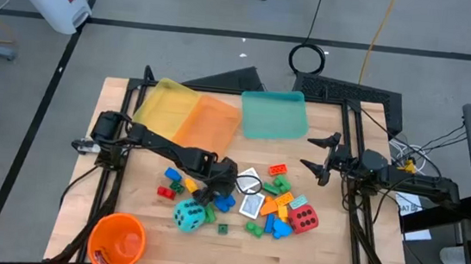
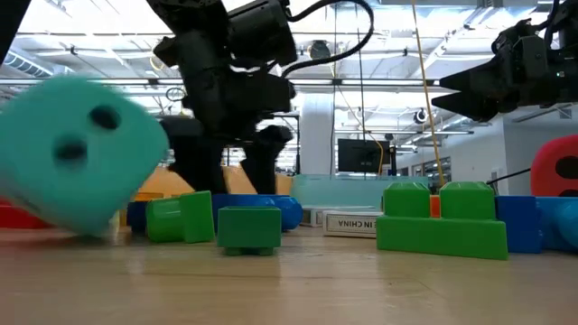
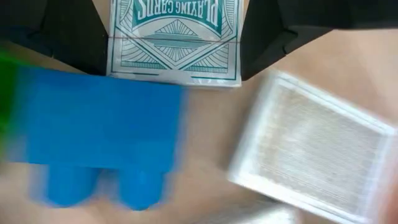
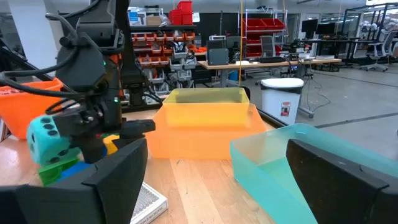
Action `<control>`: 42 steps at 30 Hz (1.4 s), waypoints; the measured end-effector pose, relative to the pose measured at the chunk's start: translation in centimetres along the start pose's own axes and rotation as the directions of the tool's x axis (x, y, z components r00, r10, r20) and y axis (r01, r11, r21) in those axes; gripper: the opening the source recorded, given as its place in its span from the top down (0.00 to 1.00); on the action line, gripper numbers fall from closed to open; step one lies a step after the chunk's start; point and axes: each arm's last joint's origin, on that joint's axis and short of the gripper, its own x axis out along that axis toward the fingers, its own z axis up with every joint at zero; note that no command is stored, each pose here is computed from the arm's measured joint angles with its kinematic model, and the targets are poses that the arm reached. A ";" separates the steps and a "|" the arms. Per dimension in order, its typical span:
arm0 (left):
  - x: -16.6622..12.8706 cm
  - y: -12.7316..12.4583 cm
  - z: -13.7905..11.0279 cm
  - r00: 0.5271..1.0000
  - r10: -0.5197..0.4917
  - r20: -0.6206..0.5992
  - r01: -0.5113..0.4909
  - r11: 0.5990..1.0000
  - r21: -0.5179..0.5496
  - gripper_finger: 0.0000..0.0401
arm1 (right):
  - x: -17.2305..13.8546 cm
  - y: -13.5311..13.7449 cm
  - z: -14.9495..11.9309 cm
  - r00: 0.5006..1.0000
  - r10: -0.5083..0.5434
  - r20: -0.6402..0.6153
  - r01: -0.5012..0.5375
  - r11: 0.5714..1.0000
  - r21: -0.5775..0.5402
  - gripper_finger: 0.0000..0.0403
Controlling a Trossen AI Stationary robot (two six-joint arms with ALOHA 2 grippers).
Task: Pick & Place Toys
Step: Put the blue deck of cards into the yellow bin
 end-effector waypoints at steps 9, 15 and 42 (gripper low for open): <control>-4.2 0.9 3.1 0.983 0.155 0.096 -0.155 0.988 -0.014 0.25 | 0.0 0.0 0.0 1.000 0.000 0.000 0.000 1.000 0.000 0.11; -8.0 1.7 4.9 0.952 0.285 0.113 -0.263 0.949 -0.177 0.25 | 0.0 0.0 0.0 1.000 0.000 -0.002 0.000 1.000 0.000 0.11; -17.5 7.6 -16.4 0.821 0.475 -0.316 -0.409 0.105 -0.906 0.25 | 0.1 0.0 -0.1 1.000 -0.001 -0.012 0.001 1.000 -0.002 0.11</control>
